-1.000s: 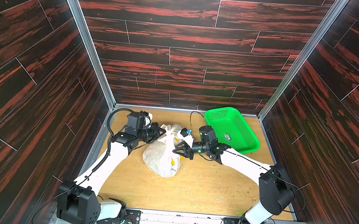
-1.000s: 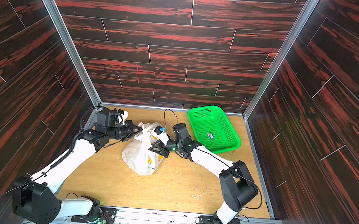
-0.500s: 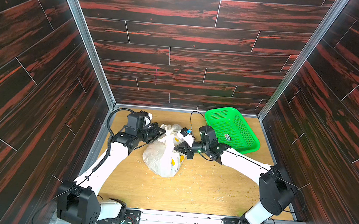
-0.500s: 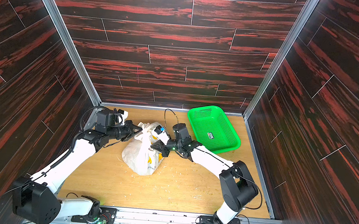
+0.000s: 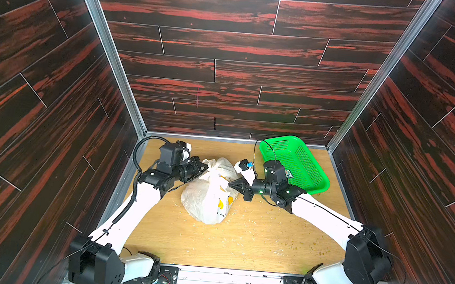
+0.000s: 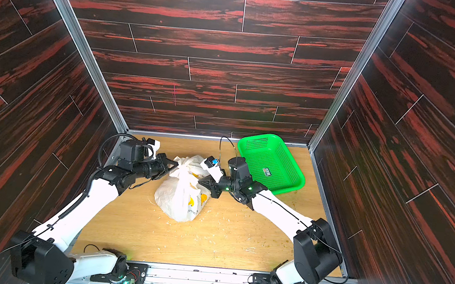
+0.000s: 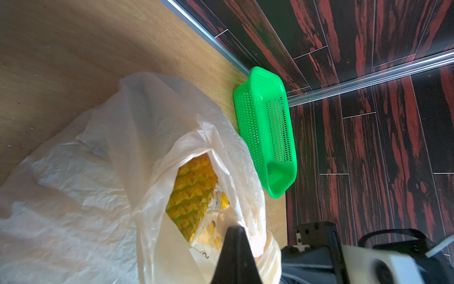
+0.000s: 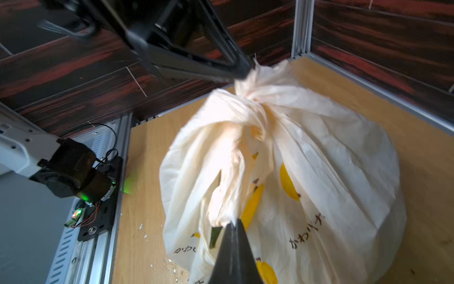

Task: Place the pineapple into a plastic bag & tie a knot
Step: Cross the plastic bag at the center of the board.

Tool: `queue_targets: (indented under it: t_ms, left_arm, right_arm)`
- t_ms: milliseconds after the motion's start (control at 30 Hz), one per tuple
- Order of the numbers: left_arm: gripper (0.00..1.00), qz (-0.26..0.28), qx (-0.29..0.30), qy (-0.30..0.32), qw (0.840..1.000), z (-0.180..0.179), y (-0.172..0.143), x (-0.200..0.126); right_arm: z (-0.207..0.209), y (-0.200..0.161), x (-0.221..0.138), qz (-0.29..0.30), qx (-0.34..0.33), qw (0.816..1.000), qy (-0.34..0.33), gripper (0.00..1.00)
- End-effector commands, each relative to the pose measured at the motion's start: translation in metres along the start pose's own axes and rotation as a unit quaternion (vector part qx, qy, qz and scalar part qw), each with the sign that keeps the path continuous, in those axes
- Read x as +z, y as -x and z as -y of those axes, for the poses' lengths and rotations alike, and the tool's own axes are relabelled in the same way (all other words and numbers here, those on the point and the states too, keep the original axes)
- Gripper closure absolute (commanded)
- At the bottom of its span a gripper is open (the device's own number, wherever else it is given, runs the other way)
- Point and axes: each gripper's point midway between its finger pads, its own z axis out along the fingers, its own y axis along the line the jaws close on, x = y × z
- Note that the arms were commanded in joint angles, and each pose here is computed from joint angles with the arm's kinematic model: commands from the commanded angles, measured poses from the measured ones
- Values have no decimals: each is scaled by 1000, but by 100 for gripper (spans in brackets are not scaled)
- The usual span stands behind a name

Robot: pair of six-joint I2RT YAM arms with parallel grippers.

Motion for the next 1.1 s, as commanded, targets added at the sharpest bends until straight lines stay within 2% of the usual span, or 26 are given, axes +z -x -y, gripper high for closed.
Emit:
queue_targets:
  t_ms: [0, 200, 400, 667, 900, 1067]
  left_arm:
    - [100, 47, 28, 3, 998, 10, 15, -20]
    - [100, 77, 53, 20, 995, 8, 22, -31]
    - [100, 60, 47, 20, 997, 3, 16, -24]
    - [100, 21, 12, 8, 1000, -6, 3, -4]
    - [100, 1, 0, 11, 1000, -16, -5, 6]
    - [100, -8, -1, 17, 1000, -20, -7, 10]
  right_arm:
    - [10, -4, -6, -8, 25, 999, -33, 100]
    - [19, -4, -4, -10, 37, 998, -49, 100]
    - [17, 3, 0, -3, 45, 998, -34, 100]
    - [10, 14, 14, 9, 9, 1000, -17, 71]
    - [9, 4, 32, 4, -58, 998, 13, 58]
    - [-1, -7, 32, 14, -124, 992, 36, 50]
